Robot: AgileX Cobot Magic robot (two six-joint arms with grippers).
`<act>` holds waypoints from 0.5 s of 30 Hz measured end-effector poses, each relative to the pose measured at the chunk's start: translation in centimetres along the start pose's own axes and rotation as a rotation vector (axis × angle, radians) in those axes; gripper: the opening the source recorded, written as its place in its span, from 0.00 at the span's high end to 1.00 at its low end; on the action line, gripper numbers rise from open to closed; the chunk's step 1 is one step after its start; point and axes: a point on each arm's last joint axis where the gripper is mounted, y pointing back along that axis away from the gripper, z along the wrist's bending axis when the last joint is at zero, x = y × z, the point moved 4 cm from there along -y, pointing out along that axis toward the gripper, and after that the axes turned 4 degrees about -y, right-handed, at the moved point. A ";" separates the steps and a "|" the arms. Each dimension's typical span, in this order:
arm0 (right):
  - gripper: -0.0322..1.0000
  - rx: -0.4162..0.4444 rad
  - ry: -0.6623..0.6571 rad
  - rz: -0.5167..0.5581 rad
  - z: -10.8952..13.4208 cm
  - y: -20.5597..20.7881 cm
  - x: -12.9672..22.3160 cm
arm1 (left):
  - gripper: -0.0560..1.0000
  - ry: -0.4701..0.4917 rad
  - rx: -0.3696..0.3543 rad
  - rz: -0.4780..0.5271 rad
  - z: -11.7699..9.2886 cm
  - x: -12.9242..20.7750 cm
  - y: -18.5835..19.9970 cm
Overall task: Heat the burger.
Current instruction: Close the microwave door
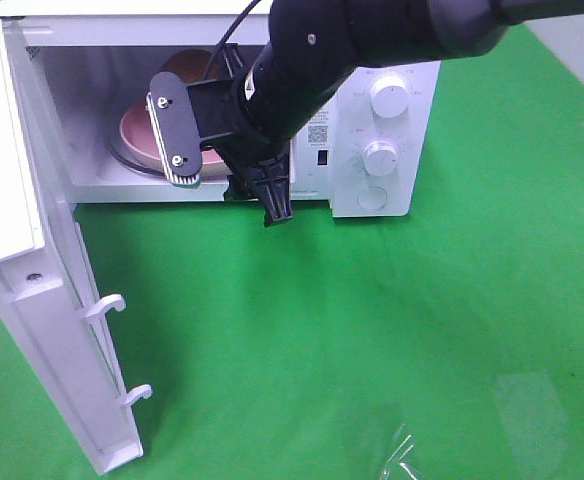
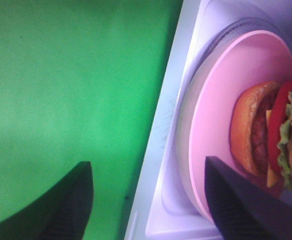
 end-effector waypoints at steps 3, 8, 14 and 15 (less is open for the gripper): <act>0.33 0.010 0.002 -0.007 0.8 1.6 0.3 | 0.01 0.000 0.000 0.000 0.0 0.0 0.0; 0.33 -0.005 -0.010 -0.002 1.9 3.0 0.8 | 0.01 0.000 0.000 0.000 0.0 0.0 0.0; 0.33 -0.019 -0.183 0.004 3.7 5.4 1.5 | 0.01 0.000 0.000 0.000 0.0 0.0 0.0; 0.33 -0.019 -0.183 0.004 3.7 5.4 1.5 | 0.01 0.000 0.000 0.000 0.0 0.0 0.0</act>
